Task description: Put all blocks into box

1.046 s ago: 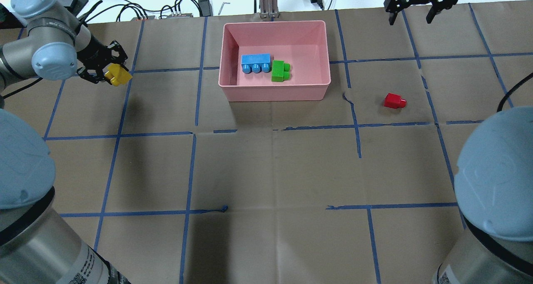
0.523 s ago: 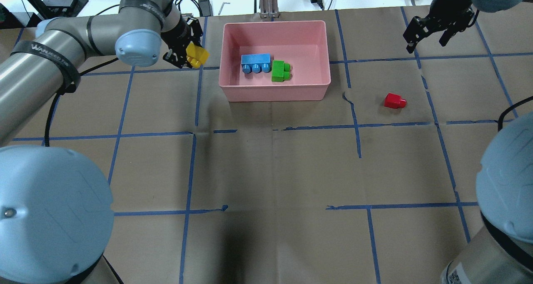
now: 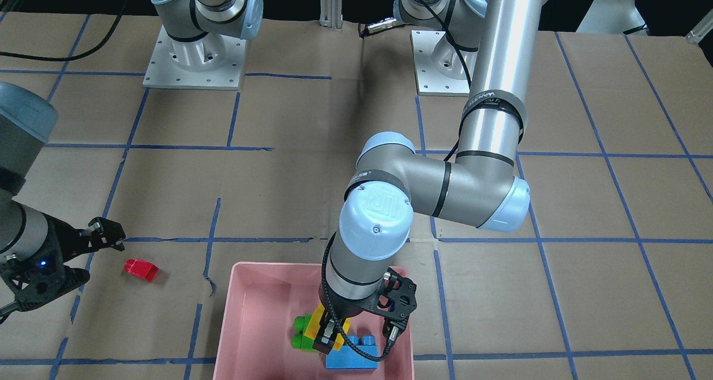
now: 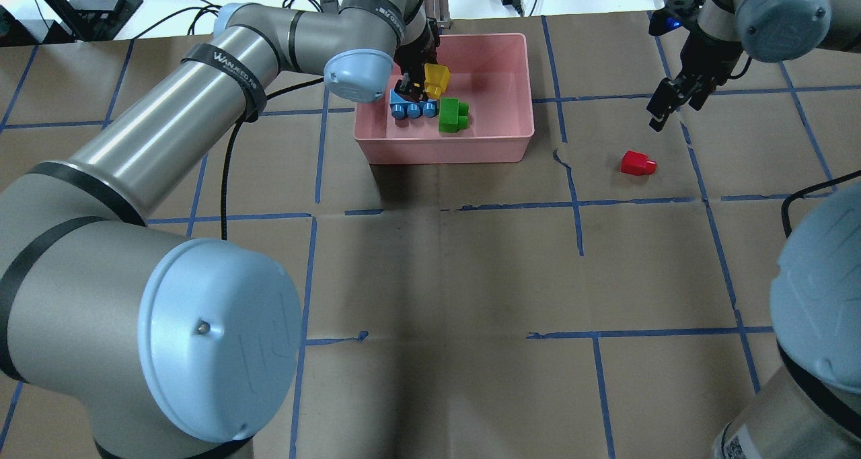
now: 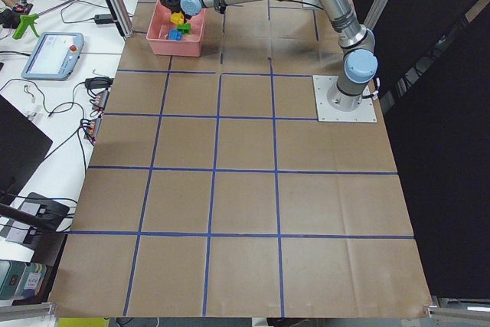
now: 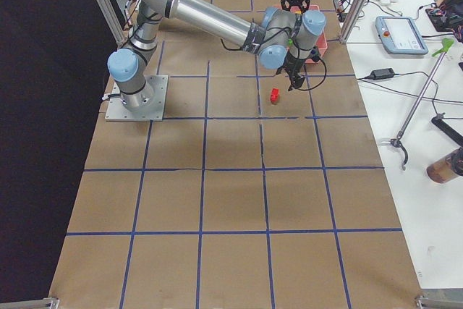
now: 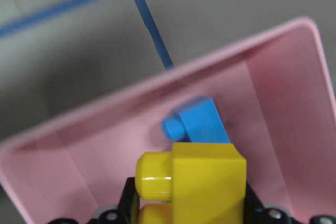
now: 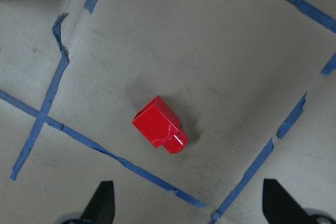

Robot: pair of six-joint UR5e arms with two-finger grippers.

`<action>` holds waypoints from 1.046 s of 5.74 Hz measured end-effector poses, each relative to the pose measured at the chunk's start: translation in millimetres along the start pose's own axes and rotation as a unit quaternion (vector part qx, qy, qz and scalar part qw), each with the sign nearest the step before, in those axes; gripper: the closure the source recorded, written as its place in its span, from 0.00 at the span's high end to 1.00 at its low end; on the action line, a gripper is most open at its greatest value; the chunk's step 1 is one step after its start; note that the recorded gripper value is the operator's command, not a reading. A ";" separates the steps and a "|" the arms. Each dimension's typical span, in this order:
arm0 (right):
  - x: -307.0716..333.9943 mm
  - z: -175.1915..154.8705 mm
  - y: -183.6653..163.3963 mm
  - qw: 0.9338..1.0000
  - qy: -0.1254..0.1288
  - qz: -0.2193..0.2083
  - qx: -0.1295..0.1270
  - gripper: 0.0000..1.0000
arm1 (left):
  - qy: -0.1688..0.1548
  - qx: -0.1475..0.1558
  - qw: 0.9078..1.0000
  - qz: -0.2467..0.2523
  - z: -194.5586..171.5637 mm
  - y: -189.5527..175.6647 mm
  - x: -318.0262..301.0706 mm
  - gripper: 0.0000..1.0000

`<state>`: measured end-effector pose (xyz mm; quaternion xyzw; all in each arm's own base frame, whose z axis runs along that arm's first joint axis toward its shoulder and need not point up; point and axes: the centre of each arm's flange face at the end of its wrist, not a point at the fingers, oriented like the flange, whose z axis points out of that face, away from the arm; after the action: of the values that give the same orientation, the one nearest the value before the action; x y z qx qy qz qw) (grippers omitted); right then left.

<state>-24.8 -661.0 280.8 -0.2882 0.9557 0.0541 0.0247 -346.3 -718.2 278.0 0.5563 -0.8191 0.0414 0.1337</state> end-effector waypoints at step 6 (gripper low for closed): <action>-35.1 99.1 25.4 0.991 0.066 -0.104 0.056 0.76 | -0.049 0.045 0.948 0.310 -32.0 -147.3 -39.2 0.99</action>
<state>-8.0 -609.0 187.4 -0.3870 0.9217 -0.0212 -0.0167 -191.3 -731.6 286.5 0.2818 -0.9540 0.0901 0.0486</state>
